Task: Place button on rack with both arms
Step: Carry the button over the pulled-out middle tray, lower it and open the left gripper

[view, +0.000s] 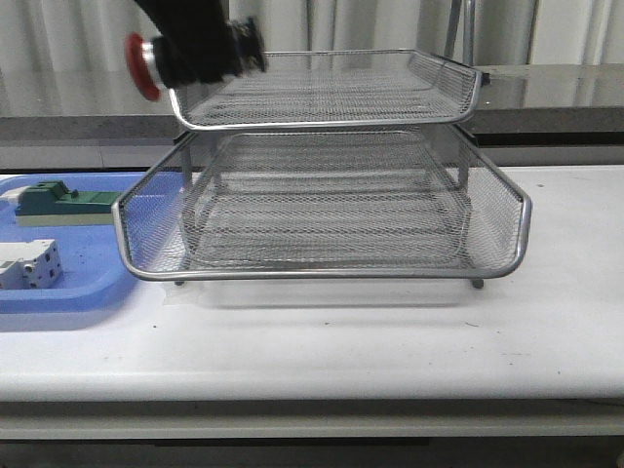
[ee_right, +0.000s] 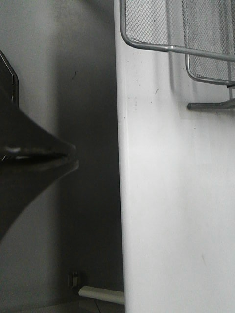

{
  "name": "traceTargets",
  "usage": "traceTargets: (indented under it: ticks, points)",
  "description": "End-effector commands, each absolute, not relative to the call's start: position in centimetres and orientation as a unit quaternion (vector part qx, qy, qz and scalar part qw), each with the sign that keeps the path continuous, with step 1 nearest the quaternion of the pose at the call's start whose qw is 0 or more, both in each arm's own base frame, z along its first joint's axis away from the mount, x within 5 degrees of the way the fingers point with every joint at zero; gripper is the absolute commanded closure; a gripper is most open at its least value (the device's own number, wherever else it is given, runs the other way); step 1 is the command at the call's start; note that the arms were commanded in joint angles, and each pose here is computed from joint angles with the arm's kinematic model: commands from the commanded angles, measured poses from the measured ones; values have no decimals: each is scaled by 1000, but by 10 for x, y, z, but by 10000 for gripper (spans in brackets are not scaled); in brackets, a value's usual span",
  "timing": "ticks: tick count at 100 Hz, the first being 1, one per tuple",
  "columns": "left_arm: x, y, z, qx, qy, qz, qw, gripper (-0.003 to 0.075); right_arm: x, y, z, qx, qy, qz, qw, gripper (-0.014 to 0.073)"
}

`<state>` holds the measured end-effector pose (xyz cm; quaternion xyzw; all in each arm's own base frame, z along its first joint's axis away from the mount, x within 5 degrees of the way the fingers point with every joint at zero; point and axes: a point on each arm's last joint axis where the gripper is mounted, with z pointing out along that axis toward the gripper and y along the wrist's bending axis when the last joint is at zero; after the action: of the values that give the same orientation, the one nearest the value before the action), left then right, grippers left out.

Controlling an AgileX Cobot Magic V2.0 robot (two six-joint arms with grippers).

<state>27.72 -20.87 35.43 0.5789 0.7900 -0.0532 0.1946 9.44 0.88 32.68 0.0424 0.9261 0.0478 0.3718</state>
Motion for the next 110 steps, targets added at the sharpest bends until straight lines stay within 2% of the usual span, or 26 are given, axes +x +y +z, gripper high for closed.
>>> traceTargets:
  ticks: [1,19,44,51,70,77,87,110]
  points:
    - [273,-227,361,583,775,-74,235,740,98,9,341,39,908,49,414,665]
    - [280,-257,331,602,765,-74,218,740,98,9,341,39,908,49,414,665]
    - [293,-267,311,599,767,-73,220,729,98,9,341,39,908,49,414,665]
    - [293,-267,311,599,767,-73,220,678,98,9,341,39,908,49,414,665]
    - [293,-267,311,598,766,-72,222,402,98,9,341,39,908,49,414,665]
    - [294,-267,312,597,766,-72,227,327,98,9,341,39,908,49,414,665]
    - [295,-268,312,596,765,-72,232,288,98,9,341,39,908,49,414,665]
    - [294,-267,315,596,765,-72,232,288,98,9,341,39,908,49,414,665]
